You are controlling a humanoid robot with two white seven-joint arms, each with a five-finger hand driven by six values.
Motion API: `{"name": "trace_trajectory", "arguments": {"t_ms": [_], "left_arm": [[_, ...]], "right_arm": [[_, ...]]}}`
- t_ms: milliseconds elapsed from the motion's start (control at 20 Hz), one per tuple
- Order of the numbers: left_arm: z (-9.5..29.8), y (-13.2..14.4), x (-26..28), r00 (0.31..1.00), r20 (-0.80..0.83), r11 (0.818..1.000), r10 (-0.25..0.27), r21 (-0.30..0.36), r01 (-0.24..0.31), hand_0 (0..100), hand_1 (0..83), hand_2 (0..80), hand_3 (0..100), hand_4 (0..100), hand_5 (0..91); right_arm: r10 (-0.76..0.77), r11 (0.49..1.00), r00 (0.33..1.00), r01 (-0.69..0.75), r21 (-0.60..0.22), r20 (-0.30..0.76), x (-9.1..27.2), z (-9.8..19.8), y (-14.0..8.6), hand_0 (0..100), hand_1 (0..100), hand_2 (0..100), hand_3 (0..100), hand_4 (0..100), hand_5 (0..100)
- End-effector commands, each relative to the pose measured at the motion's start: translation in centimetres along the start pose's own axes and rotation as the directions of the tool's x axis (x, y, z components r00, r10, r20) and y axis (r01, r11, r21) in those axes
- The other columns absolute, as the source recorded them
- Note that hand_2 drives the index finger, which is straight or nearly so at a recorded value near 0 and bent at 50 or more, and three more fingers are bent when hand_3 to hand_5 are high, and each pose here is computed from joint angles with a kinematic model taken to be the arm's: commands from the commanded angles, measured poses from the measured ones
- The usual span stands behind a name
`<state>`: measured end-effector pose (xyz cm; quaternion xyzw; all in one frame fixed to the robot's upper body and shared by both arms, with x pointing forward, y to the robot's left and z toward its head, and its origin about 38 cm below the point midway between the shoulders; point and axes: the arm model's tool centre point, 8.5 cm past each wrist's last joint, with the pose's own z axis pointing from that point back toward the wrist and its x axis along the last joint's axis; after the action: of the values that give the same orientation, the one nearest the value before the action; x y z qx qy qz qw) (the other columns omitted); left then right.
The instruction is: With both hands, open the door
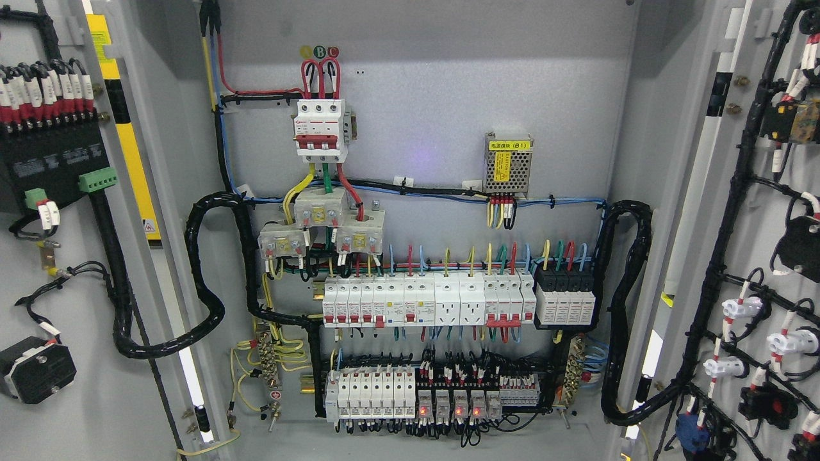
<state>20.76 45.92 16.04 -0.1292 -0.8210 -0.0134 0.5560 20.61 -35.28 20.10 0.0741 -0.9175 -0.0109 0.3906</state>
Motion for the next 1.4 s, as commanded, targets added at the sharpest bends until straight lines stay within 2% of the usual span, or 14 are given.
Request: {"name": "trace_trajectory", "arguments": {"t_ms": [0, 250, 601, 951, 1352], "left_arm": [[0.1, 3.6, 1.2, 0.999, -0.026, 0.998, -0.042, 0.044, 0.043, 12, 55.6, 0.0, 0, 0, 0.0], [-0.6, 4.8, 1.4, 0.999, -0.020, 0.997, -0.046, 0.054, 0.047, 12, 55.6, 0.0, 0, 0, 0.0], [-2.0, 7.0, 2.5, 0.996, -0.029, 0.995, -0.080, 0.052, 0.081, 12, 55.6, 0.0, 0, 0, 0.0], [-3.1, 7.4, 2.9, 0.997, -0.012, 0.996, -0.082, 0.042, 0.082, 12, 55.6, 0.0, 0, 0, 0.0], [-3.1, 7.0, 2.7, 0.997, -0.008, 0.996, -0.076, 0.038, 0.076, 12, 55.6, 0.0, 0, 0, 0.0]], "right_arm": [[0.007, 1.000, 1.000, -0.006, -0.027, 0.010, 0.8, 0.1, -1.7, 0, 50, 4, 0, 0, 0], [0.000, 1.000, 1.000, 0.000, -0.019, -0.001, 0.9, 0.0, -2.2, 0, 50, 4, 0, 0, 0], [0.015, 1.000, 1.000, -0.015, 0.018, -0.021, 1.0, -0.3, -2.6, 0, 50, 4, 0, 0, 0], [0.020, 0.999, 0.999, -0.020, 0.031, -0.027, 1.1, -0.5, -2.8, 0, 50, 4, 0, 0, 0], [0.022, 1.000, 0.999, -0.022, 0.010, -0.041, 0.7, -0.1, -3.2, 0, 50, 4, 0, 0, 0]]}}
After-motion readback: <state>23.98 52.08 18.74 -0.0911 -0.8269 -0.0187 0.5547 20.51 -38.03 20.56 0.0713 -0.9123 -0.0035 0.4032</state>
